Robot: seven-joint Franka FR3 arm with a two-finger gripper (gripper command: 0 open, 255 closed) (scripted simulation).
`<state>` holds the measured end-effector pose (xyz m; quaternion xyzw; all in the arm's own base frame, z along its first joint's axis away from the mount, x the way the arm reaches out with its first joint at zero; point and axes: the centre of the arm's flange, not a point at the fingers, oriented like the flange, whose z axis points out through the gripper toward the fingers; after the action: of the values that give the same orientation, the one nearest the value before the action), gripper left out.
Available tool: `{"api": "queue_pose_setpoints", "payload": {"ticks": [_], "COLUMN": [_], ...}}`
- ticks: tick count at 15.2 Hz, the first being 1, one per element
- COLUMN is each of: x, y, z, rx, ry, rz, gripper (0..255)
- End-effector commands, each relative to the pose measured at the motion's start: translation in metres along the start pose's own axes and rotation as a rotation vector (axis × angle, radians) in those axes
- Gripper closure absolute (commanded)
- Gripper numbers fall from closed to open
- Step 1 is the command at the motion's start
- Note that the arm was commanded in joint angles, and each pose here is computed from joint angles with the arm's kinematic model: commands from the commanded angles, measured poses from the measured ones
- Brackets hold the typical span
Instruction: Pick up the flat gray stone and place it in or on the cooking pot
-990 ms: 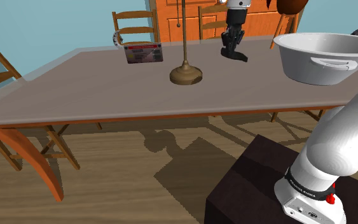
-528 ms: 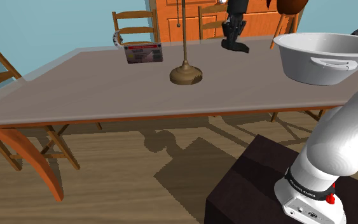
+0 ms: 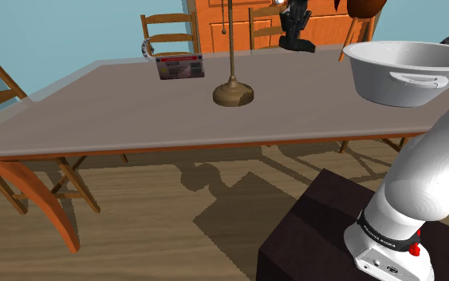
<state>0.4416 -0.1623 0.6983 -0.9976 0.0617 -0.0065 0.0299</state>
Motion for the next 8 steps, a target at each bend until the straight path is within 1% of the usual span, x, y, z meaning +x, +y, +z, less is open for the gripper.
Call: {"api": "queue_pose_setpoints", "payload": {"ticks": [1, 8], "x": [0.0, 0.0], "y": [0.0, -0.002], "z": [-0.01, -0.047], "rx": [0.0, 0.0], "ry": [0.0, 0.0], "rz": [0.0, 0.0], "gripper": [255, 255]}}
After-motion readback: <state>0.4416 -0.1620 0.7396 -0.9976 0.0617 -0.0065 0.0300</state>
